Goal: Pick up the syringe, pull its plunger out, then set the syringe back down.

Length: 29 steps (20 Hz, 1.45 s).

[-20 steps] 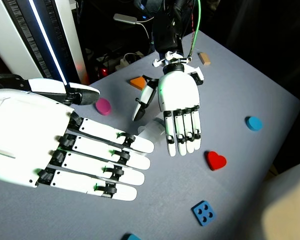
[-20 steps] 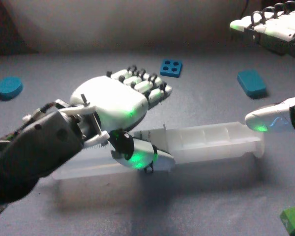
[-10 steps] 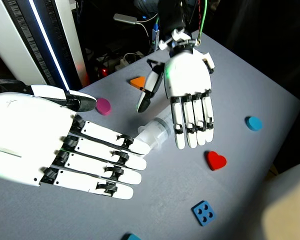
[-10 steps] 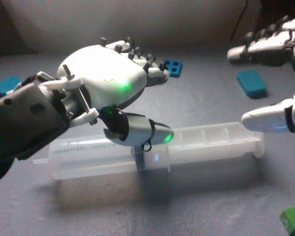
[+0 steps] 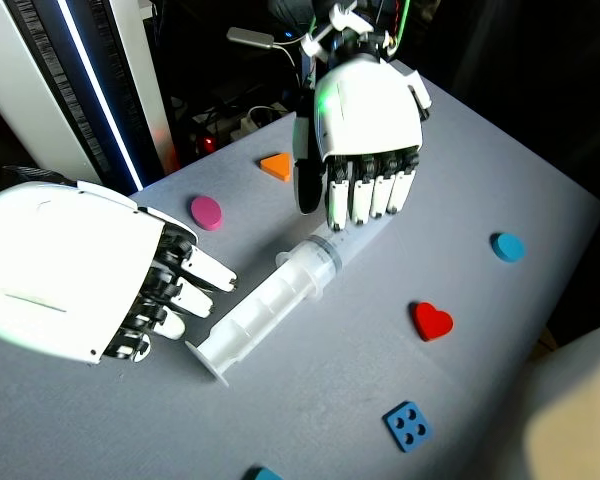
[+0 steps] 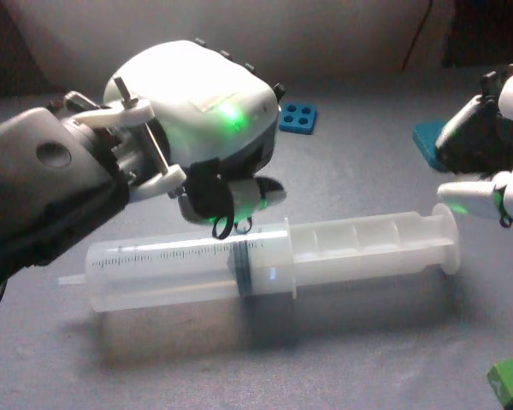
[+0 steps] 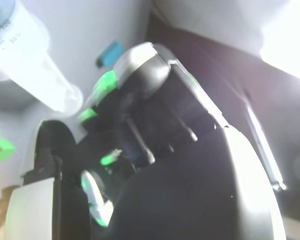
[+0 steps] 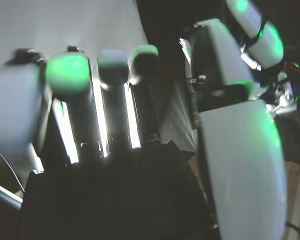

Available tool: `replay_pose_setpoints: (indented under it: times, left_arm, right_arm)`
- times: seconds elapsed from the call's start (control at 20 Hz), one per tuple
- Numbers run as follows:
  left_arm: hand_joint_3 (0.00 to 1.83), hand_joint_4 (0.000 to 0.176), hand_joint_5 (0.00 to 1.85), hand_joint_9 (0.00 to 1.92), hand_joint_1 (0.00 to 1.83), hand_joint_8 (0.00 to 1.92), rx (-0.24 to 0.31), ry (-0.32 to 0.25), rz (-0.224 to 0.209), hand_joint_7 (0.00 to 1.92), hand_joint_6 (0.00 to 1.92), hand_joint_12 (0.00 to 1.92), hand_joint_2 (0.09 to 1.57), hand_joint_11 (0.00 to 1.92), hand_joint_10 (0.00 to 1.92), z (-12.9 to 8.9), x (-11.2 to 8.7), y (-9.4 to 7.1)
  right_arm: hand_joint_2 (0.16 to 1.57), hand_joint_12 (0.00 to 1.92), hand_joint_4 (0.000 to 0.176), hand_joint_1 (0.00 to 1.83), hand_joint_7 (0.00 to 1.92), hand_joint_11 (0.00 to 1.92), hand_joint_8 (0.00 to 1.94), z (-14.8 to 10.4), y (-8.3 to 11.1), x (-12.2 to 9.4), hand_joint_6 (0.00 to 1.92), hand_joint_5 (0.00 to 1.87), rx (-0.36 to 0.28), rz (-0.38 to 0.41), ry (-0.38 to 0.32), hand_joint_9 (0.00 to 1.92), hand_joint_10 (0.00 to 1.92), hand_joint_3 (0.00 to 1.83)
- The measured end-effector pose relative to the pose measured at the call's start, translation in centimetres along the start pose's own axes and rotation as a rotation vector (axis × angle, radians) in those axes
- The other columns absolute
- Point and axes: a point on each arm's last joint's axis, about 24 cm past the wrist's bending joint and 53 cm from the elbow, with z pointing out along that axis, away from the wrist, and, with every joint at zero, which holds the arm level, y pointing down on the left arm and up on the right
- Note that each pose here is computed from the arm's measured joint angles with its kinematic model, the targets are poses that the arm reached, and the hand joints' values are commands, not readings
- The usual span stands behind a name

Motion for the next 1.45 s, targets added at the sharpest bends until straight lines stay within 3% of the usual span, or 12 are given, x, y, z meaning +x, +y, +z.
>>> replay_pose_setpoints:
  times: [0.05, 0.15, 0.3, 0.4, 0.6, 0.9, 1.45]
  left_arm:
    - [0.01, 0.176, 1.37, 1.63, 0.54, 1.92, 0.004, -0.005, 0.002, 1.53, 1.92, 1.92, 1.4, 1.69, 1.92, 0.0, -0.3, -0.2]
    - [0.01, 0.176, 1.35, 1.63, 0.58, 1.92, 0.021, -0.002, 0.021, 1.53, 1.92, 1.92, 1.4, 1.69, 1.92, 0.1, -0.4, -0.6]
    - [0.0, 0.176, 1.35, 1.62, 0.62, 1.92, 0.022, 0.028, 0.004, 1.52, 1.92, 1.92, 1.4, 1.67, 1.92, -0.1, 0.0, -0.7]
    - [0.0, 0.176, 1.35, 1.61, 0.63, 1.92, -0.014, 0.001, -0.047, 1.51, 1.92, 1.92, 1.4, 1.66, 1.92, -0.4, -0.5, -0.5]
    - [0.0, 0.176, 1.34, 1.59, 0.63, 1.92, -0.02, -0.021, -0.046, 1.49, 1.92, 1.92, 1.41, 1.63, 1.92, -0.9, -1.1, -1.1]
    - [0.0, 0.176, 1.34, 1.62, 0.67, 1.92, -0.056, -0.028, -0.031, 1.49, 1.92, 1.92, 1.39, 1.66, 1.92, -0.9, -1.2, 0.2]
    - [0.0, 0.176, 1.37, 1.63, 0.66, 1.92, -0.022, -0.027, -0.058, 1.52, 1.92, 1.92, 1.39, 1.67, 1.92, -1.1, -1.5, -1.2]
  right_arm:
    - [1.5, 1.92, 0.167, 0.51, 1.47, 1.8, 1.94, 0.0, 0.0, 0.0, 1.92, 1.26, 0.003, -0.002, -0.001, 1.64, 1.92, 0.0]
    - [1.5, 1.92, 0.176, 0.52, 1.47, 1.81, 1.94, 0.2, 0.3, -0.1, 1.92, 1.24, -0.003, -0.012, -0.008, 1.65, 1.92, 0.0]
    - [1.5, 1.92, 0.176, 0.52, 1.47, 1.81, 1.94, 0.3, 1.0, -0.7, 1.92, 1.22, -0.025, -0.063, -0.041, 1.65, 1.92, 0.0]
    - [1.5, 1.92, 0.176, 0.52, 1.47, 1.81, 1.94, 0.2, 1.2, -0.6, 1.92, 1.22, -0.028, -0.064, -0.041, 1.65, 1.92, 0.0]
    - [1.5, 1.92, 0.176, 0.51, 1.47, 1.81, 1.94, 0.2, 1.4, -1.0, 1.92, 1.19, -0.035, -0.063, -0.061, 1.64, 1.92, 0.0]
    - [1.5, 1.92, 0.176, 0.51, 1.46, 1.81, 1.94, 0.3, 2.2, -1.4, 1.92, 1.19, -0.068, -0.049, -0.092, 1.64, 1.92, 0.0]
    - [1.5, 1.92, 0.176, 0.53, 1.46, 1.81, 1.94, 0.2, 2.7, -1.8, 1.92, 1.21, -0.092, -0.08, -0.117, 1.64, 1.92, 0.0]
